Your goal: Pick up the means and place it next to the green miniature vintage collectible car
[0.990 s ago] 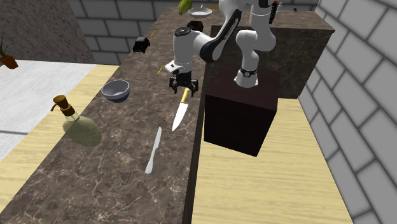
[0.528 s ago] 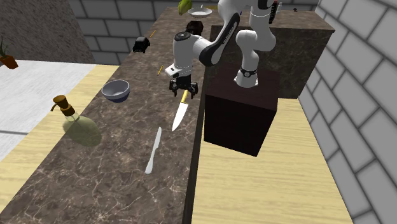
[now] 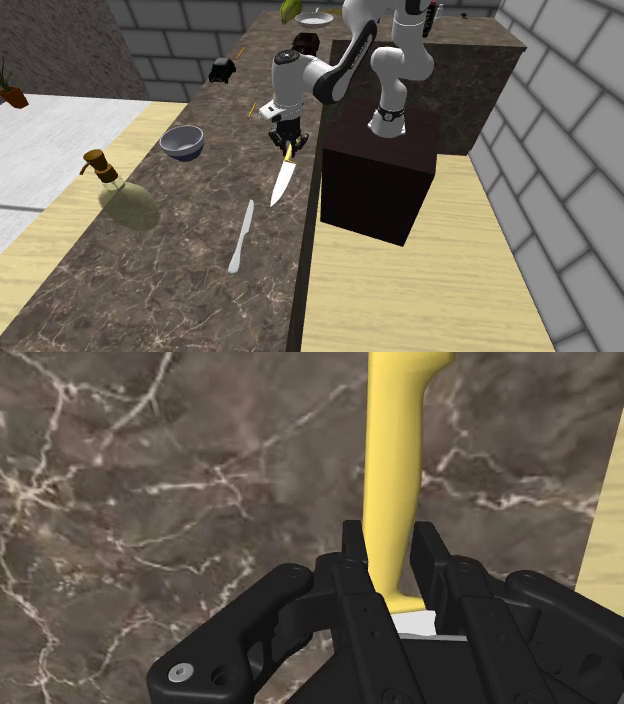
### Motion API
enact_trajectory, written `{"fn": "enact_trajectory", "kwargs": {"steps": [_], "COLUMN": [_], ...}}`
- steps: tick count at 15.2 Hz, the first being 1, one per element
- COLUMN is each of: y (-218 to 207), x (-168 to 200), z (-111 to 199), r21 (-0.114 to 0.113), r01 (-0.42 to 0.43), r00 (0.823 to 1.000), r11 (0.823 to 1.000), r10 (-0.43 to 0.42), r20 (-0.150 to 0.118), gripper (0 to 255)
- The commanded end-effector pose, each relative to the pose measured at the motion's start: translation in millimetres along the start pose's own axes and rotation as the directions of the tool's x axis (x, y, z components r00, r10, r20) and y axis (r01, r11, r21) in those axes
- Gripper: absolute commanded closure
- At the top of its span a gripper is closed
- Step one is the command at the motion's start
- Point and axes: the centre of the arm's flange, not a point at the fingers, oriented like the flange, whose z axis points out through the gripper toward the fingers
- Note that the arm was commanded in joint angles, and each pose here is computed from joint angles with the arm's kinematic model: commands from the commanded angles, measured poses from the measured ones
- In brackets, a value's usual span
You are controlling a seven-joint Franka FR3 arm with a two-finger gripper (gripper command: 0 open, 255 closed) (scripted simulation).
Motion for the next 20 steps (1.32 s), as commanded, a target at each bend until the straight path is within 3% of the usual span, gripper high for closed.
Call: {"fn": "enact_trajectory", "kwargs": {"steps": [1,5,20], "y": [0,0,3], "x": [0,0,-1], "z": [0,0,-79], "r21": [0.000,0.000,0.000], "r01": [0.000,0.000,0.000], "r00": [1.000,1.000,1.000], "r11": [1.000,1.000,1.000], "r10": [0.000,0.000,0.000], "r20": [0.000,0.000,0.000], "gripper": [255,255,255]}}
